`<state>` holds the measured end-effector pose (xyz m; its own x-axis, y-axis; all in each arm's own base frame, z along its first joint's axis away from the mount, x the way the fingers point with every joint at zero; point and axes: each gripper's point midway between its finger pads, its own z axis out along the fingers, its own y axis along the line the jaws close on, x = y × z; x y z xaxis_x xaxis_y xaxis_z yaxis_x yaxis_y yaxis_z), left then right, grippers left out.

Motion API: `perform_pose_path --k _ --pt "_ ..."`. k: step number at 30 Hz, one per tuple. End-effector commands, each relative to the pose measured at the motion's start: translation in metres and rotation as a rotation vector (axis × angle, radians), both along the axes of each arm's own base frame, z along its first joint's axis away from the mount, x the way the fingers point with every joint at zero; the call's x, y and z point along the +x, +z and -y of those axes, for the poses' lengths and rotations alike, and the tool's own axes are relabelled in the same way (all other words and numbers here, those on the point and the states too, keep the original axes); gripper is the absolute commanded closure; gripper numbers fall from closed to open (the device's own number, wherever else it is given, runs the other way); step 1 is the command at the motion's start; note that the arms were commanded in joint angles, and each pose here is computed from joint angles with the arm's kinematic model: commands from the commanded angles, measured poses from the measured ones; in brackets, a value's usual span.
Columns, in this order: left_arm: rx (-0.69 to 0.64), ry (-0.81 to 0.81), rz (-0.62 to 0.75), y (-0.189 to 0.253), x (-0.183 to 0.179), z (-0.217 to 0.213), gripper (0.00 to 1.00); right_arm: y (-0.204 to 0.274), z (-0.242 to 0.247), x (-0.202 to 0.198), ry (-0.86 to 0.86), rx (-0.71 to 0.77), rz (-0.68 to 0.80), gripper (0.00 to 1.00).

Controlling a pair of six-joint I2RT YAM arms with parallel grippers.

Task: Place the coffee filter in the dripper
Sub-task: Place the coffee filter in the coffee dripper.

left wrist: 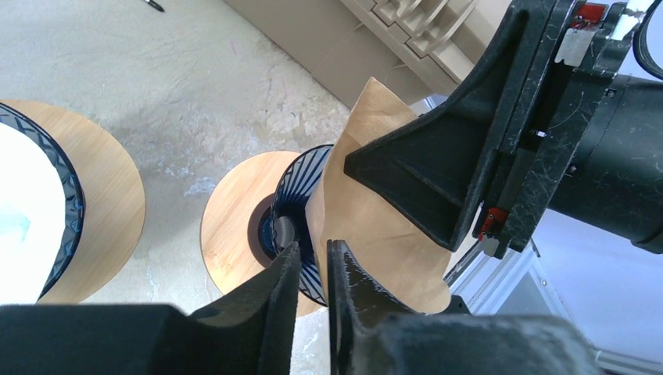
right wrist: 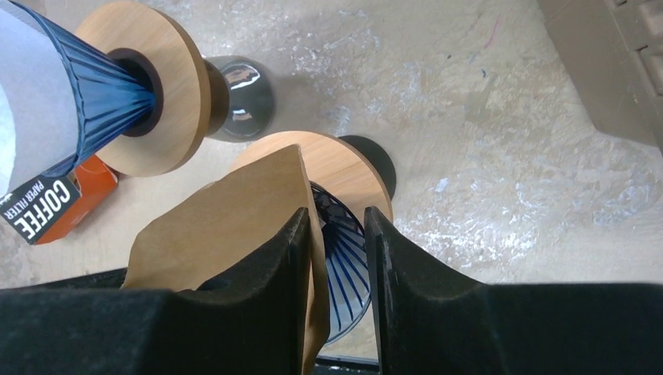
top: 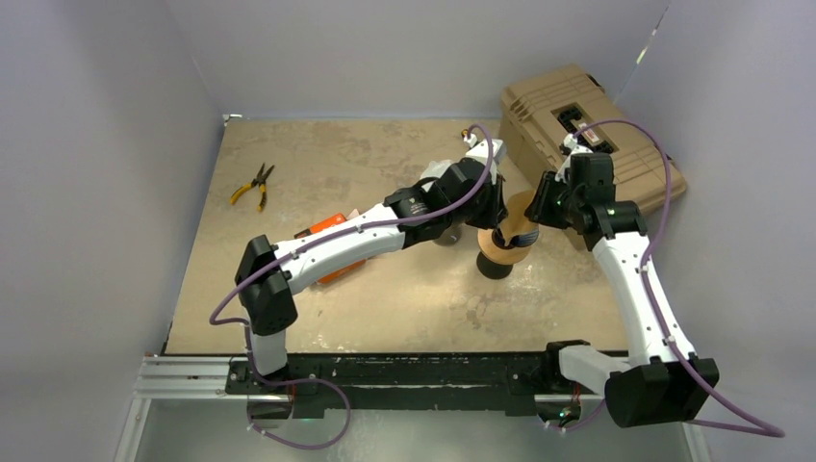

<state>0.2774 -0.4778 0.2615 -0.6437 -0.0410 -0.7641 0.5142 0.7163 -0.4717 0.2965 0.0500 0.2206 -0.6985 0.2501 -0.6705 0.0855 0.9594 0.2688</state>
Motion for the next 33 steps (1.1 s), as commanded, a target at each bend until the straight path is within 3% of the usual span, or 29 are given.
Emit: perform_pose_path --k 1,4,9,13,23,29,33 --pt "0.013 0.027 0.03 0.006 0.009 -0.002 0.76 0.003 0.0 0.007 0.008 0.0 0.031 0.66" --pt "0.037 0.033 0.047 0.005 0.011 -0.006 0.62 0.0 0.004 0.007 -0.006 -0.014 0.028 0.6" --pt "0.089 0.055 0.071 -0.002 0.014 -0.018 0.47 -0.003 0.009 0.002 -0.028 -0.032 0.018 0.53" --pt "0.106 0.05 0.074 -0.008 0.013 -0.02 0.42 -0.007 0.009 0.002 -0.031 -0.032 0.009 0.46" --pt "0.118 0.032 0.047 -0.027 0.013 -0.012 0.45 -0.02 0.001 -0.001 -0.002 0.0 -0.026 0.56" --pt "0.13 0.027 0.037 -0.035 0.013 -0.01 0.54 -0.018 -0.012 0.0 0.043 0.054 -0.019 0.82" --pt "0.152 0.025 0.036 -0.042 0.014 -0.011 0.59 -0.019 -0.012 0.0 0.047 0.058 -0.019 0.85"
